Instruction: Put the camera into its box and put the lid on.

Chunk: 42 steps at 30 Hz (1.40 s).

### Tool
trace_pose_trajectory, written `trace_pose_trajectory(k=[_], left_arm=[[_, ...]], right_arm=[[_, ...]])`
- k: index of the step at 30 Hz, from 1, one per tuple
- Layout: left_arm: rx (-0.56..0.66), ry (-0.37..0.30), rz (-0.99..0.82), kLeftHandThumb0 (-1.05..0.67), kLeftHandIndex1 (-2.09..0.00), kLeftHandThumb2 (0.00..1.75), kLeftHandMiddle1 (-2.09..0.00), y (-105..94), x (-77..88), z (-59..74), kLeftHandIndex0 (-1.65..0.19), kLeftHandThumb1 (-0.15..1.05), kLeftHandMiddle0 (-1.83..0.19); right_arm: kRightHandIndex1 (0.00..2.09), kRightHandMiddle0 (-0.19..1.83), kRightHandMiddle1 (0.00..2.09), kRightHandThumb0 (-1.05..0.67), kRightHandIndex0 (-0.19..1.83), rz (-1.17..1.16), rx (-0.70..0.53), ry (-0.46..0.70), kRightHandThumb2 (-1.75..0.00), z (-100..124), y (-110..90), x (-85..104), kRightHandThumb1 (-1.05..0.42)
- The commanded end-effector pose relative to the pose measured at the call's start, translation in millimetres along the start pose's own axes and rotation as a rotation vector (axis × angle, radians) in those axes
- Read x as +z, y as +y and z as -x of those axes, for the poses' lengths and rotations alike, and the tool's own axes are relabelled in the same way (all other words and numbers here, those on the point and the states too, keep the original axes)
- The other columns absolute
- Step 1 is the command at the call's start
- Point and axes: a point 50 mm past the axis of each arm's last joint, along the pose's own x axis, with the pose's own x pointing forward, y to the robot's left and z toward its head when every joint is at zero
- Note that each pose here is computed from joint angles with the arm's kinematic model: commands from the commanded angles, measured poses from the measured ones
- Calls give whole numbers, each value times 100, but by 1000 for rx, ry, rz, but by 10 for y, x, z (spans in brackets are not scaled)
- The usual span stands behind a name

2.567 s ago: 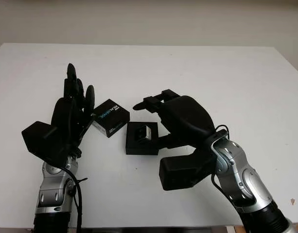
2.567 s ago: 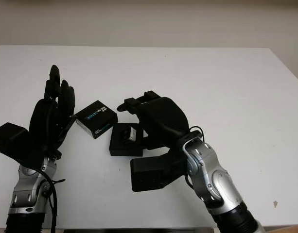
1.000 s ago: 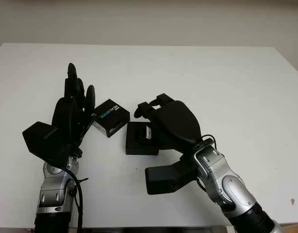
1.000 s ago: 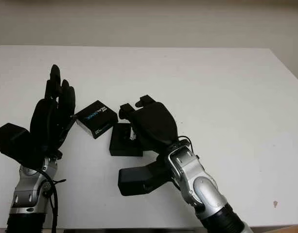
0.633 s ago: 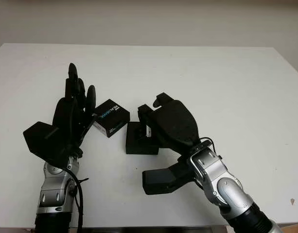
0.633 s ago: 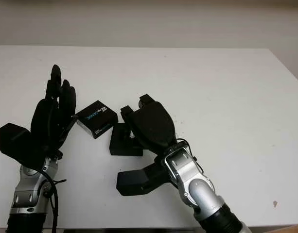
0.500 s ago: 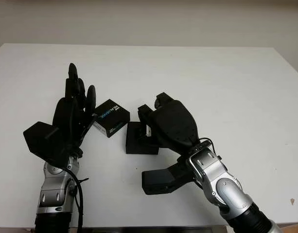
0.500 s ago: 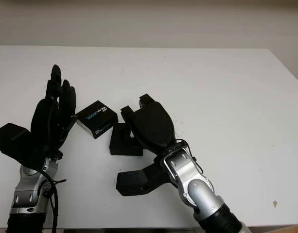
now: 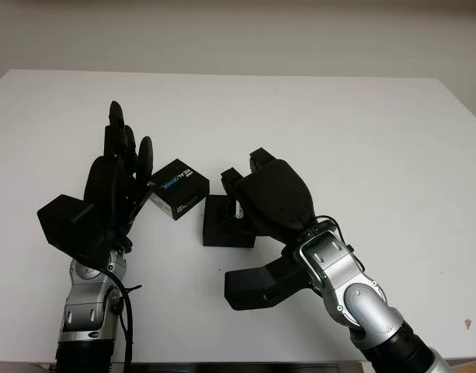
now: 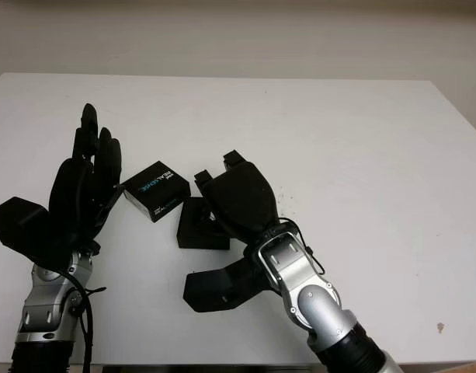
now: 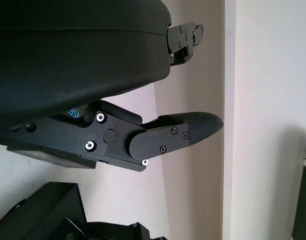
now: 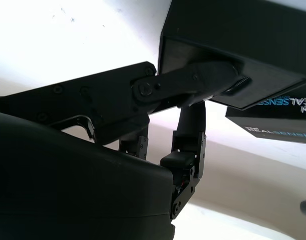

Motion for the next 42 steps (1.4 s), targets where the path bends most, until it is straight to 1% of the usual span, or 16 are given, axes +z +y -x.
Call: trace_pose_trajectory(k=[1, 3, 4, 7, 10, 12, 14, 19, 23, 25, 28, 36, 38, 42], left_arm=[[2, -18, 2, -56, -2, 58, -5, -20, 36, -6, 19, 105, 18], [3, -18, 2, -56, -2, 58, -5, -21, 37, -5, 19, 105, 18], [3, -18, 2, -55, -1, 58, -5, -21, 36, -5, 19, 105, 18], [5, -17, 5, -55, -1, 59, -5, -19, 34, -4, 19, 105, 18], [4, -17, 4, -56, -1, 58, -5, -21, 35, -6, 19, 105, 18], [5, -17, -1, -55, -1, 59, -5, -22, 36, -3, 19, 105, 18], [6, -18, 1, -55, -1, 59, -5, -22, 33, -4, 19, 105, 18], [5, -22, 1, -54, -1, 59, -5, -22, 29, -2, 19, 105, 18], [-2, -22, 2, -55, -1, 59, -5, -22, 24, -1, 19, 105, 18], [-3, -20, 5, -56, -1, 59, -5, -25, 22, 0, 19, 105, 18], [-2, -20, 14, -56, -1, 58, -5, -27, 22, 4, 19, 105, 18], [-7, -22, 8, -56, -2, 58, -5, -21, 27, 4, 19, 105, 19], [-10, -22, 0, -56, -2, 58, -5, -16, 29, 5, 19, 105, 18], [-6, -21, 0, -56, -2, 59, -5, -11, 31, 2, 19, 105, 18]], right_arm=[[149, 66, 117, -42, 29, -64, 7, -31, -5, 30, 43, -16, -88], [151, 66, 118, -41, 30, -116, 0, -70, -5, 28, 52, -31, -88], [152, 62, 126, -41, 26, -135, -1, -90, -6, 24, 60, -41, -90], [146, 58, 141, -39, 24, -206, -7, -133, -6, 15, 77, -69, -91], [143, 59, 146, -39, 26, -270, -15, -148, -5, 1, 88, -92, -90], [141, 60, 147, -39, 25, -298, -10, -149, -5, -6, 91, -103, -89], [135, 60, 144, -39, 25, -313, -7, -148, -5, -14, 93, -115, -88], [129, 60, 143, -36, 26, -339, -44, -131, -5, -28, 88, -141, -88], [126, 55, 144, -34, 20, -339, -71, -108, -6, -35, 67, -166, -90], [126, 53, 141, -34, 20, -307, -97, -112, -6, -35, 54, -178, -91], [128, 57, 138, -34, 24, -283, -133, -116, -5, -40, 53, -190, -88], [130, 57, 137, -32, 24, -376, -215, -102, -5, -58, 33, -246, -87], [132, 57, 141, -31, 25, -411, -237, -97, -5, -72, 9, -268, -87], [134, 54, 149, -33, 21, -452, -258, -79, -6, -99, -39, -320, -90]])
